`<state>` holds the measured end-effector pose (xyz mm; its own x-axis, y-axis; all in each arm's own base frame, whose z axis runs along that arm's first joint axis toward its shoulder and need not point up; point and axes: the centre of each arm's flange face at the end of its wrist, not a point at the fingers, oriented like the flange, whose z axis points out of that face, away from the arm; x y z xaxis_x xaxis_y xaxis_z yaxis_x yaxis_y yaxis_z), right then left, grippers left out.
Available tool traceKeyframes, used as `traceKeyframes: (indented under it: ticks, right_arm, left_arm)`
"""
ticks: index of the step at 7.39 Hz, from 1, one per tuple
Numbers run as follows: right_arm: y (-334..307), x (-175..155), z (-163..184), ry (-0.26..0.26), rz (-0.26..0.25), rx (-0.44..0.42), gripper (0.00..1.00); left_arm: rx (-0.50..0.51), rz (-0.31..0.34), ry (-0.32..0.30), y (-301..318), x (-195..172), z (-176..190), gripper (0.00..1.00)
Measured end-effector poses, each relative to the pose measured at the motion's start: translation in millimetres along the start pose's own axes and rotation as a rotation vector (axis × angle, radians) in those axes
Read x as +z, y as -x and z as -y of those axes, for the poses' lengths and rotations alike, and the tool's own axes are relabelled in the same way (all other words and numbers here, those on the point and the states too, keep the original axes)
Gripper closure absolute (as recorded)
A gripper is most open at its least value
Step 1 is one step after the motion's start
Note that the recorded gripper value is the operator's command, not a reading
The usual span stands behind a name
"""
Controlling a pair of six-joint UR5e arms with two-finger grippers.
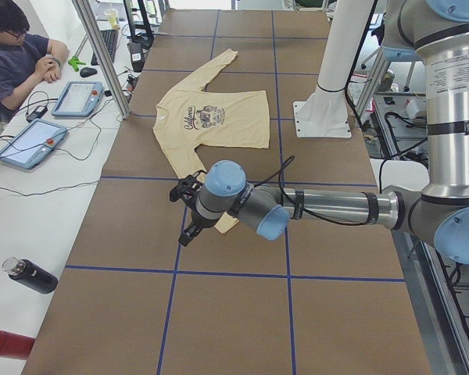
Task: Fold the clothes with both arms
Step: 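Move the right gripper toward the sleeve cuff nearest it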
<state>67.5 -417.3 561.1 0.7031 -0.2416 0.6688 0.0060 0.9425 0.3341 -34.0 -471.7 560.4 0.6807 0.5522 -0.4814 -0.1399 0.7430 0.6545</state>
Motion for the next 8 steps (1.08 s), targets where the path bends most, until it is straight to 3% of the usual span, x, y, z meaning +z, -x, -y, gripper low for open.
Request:
traceKeyframes:
  ticks: [2,4,6,8]
  right_arm:
    - [4,-3,9,-0.036,0.007,-0.023,0.0]
    - [20,1,20,-0.064,0.036,-0.059,0.03]
    - [58,33,35,-0.034,0.086,-0.021,0.02]
    - [113,82,40,-0.041,0.069,0.046,0.01]
  left_arm:
    - [0.048,0.008,-0.062,0,-7,45,0.0]
    - [0.061,0.008,-0.08,-1,-10,56,0.0]
    - [0.067,0.008,-0.086,-3,-12,58,0.0]
    - [0.071,0.009,-0.09,-4,-13,56,0.0]
